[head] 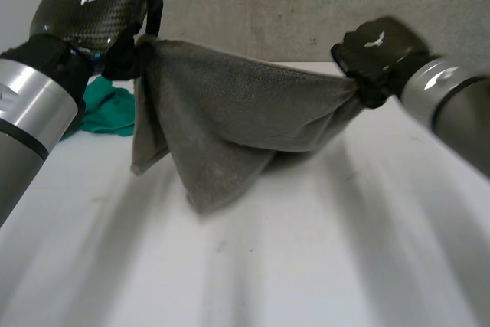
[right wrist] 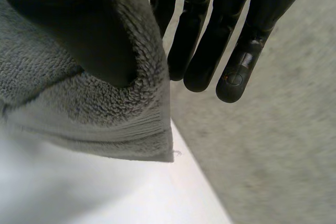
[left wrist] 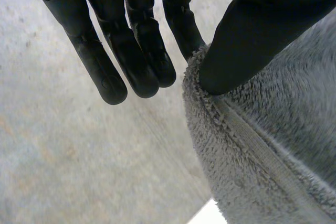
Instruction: Fold the laundry.
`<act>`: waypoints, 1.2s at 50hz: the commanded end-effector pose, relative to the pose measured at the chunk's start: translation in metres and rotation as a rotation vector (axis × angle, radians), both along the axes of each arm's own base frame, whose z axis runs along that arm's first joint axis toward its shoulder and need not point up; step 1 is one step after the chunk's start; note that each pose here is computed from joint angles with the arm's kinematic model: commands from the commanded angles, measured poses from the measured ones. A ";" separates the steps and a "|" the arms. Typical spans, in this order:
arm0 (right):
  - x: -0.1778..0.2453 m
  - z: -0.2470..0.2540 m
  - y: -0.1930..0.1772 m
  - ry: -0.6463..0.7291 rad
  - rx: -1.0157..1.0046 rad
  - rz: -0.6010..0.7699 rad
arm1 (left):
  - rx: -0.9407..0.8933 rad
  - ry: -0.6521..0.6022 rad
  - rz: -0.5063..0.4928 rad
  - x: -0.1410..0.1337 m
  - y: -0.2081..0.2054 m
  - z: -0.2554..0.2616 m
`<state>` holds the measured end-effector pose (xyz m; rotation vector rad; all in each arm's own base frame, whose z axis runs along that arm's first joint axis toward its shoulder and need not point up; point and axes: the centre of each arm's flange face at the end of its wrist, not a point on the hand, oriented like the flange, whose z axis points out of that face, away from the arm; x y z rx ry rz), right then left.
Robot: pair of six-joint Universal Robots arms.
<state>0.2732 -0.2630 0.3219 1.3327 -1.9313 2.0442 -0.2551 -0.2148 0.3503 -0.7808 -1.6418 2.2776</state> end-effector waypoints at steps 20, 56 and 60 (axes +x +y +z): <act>0.017 -0.052 -0.061 0.274 0.073 -0.122 | 0.142 -0.273 0.044 -0.042 -0.118 -0.125; 0.020 -0.104 -0.031 0.217 0.101 -0.133 | 0.088 -0.292 0.125 -0.013 -0.087 -0.162; 0.017 -0.153 -0.025 0.267 0.222 -0.120 | 0.220 -0.413 0.090 -0.015 -0.076 -0.213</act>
